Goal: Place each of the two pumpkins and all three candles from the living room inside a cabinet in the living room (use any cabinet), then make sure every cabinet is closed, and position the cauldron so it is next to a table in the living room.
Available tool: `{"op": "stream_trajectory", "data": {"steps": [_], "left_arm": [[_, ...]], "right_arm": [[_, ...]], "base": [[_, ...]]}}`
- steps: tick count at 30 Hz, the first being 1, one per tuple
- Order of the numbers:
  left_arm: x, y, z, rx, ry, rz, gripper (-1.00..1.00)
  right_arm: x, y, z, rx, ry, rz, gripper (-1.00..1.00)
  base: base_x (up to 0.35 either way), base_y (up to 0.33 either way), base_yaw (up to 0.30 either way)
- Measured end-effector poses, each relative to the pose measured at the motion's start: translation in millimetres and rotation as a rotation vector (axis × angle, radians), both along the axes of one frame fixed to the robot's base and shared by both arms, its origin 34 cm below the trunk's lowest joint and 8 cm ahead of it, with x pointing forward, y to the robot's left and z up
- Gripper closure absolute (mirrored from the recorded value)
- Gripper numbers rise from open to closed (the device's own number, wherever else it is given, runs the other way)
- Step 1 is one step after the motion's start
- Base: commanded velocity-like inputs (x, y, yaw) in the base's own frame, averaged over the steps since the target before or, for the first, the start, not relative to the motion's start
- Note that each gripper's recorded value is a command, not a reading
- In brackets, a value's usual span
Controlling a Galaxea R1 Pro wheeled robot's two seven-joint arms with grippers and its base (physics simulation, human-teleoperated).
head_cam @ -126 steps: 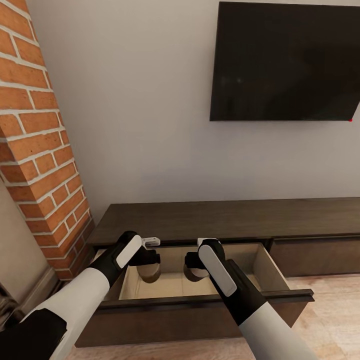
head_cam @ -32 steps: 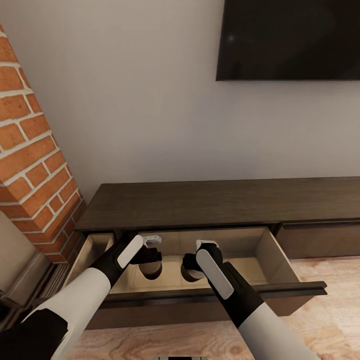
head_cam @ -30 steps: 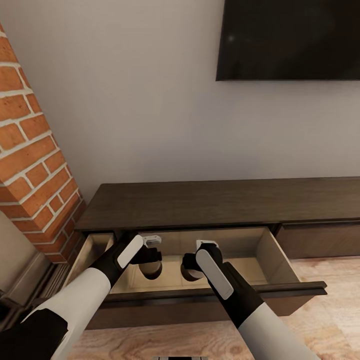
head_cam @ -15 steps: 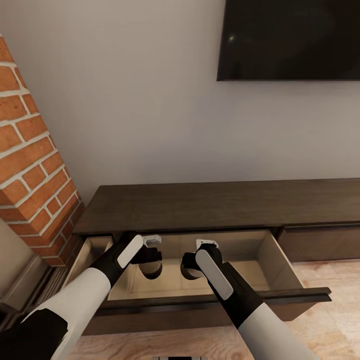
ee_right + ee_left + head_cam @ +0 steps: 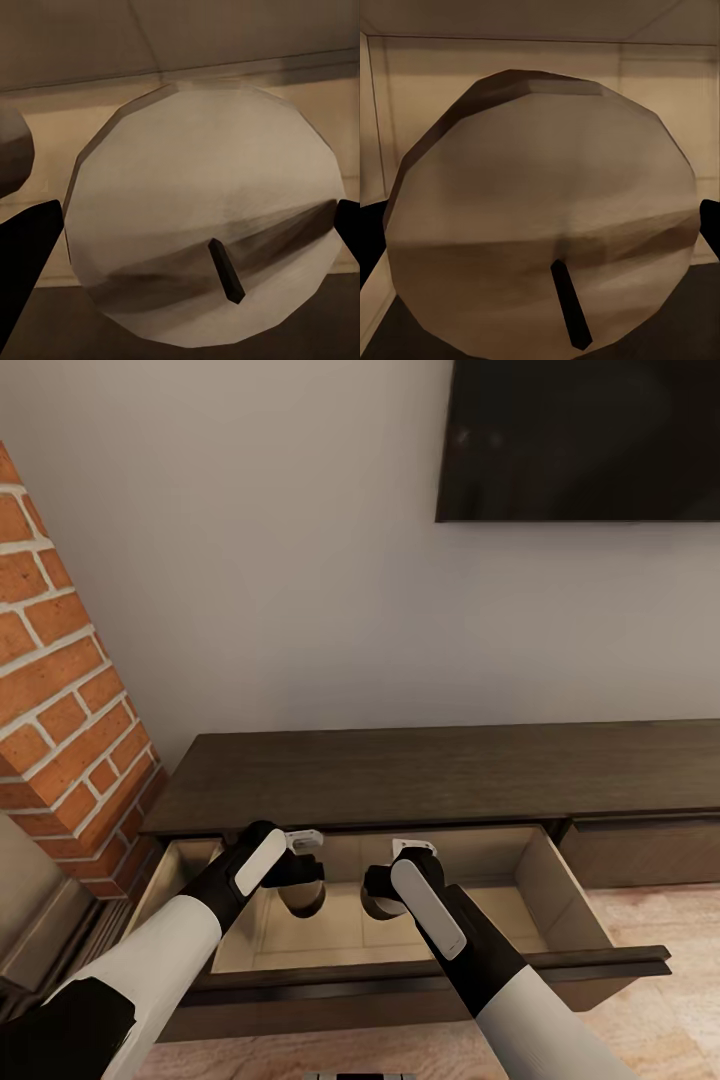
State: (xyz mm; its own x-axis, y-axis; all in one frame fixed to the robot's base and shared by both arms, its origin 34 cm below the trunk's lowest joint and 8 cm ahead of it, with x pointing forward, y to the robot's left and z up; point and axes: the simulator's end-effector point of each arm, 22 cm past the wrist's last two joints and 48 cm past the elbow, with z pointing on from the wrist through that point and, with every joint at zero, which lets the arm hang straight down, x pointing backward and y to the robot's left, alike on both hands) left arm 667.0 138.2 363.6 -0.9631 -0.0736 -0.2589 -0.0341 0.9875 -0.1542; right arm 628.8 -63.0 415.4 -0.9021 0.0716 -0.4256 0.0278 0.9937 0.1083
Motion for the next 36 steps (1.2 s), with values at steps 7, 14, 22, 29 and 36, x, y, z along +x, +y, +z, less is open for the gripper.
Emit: {"op": "stream_trajectory", "data": {"steps": [7,14,22,29,36], "left_arm": [[-2.6,-0.3,-12.0,0.0,0.019,-0.001,1.0],[-8.0,0.3,-30.3,0.001,0.05,0.0,1.0],[-14.0,0.5,-50.2,0.002,0.083,0.001,1.0],[-18.8,0.2,-66.4,0.002,0.109,0.0,1.0],[-21.1,-1.1,-71.3,0.01,0.114,-0.014,1.0]], "right_arm": [[-2.1,0.0,-11.9,0.0,0.021,0.001,1.0],[-5.2,0.0,-28.2,0.0,0.05,0.001,1.0],[-9.3,0.1,-46.7,0.0,0.083,0.001,1.0],[-14.9,3.0,-62.8,-0.006,0.109,0.014,1.0],[-16.2,3.5,-67.2,-0.006,0.115,0.016,1.0]], "base": [[0.001,0.0,0.0],[0.0,0.0,0.0],[0.0,0.0,0.0],[0.0,0.0,0.0],[0.0,0.0,0.0]]}}
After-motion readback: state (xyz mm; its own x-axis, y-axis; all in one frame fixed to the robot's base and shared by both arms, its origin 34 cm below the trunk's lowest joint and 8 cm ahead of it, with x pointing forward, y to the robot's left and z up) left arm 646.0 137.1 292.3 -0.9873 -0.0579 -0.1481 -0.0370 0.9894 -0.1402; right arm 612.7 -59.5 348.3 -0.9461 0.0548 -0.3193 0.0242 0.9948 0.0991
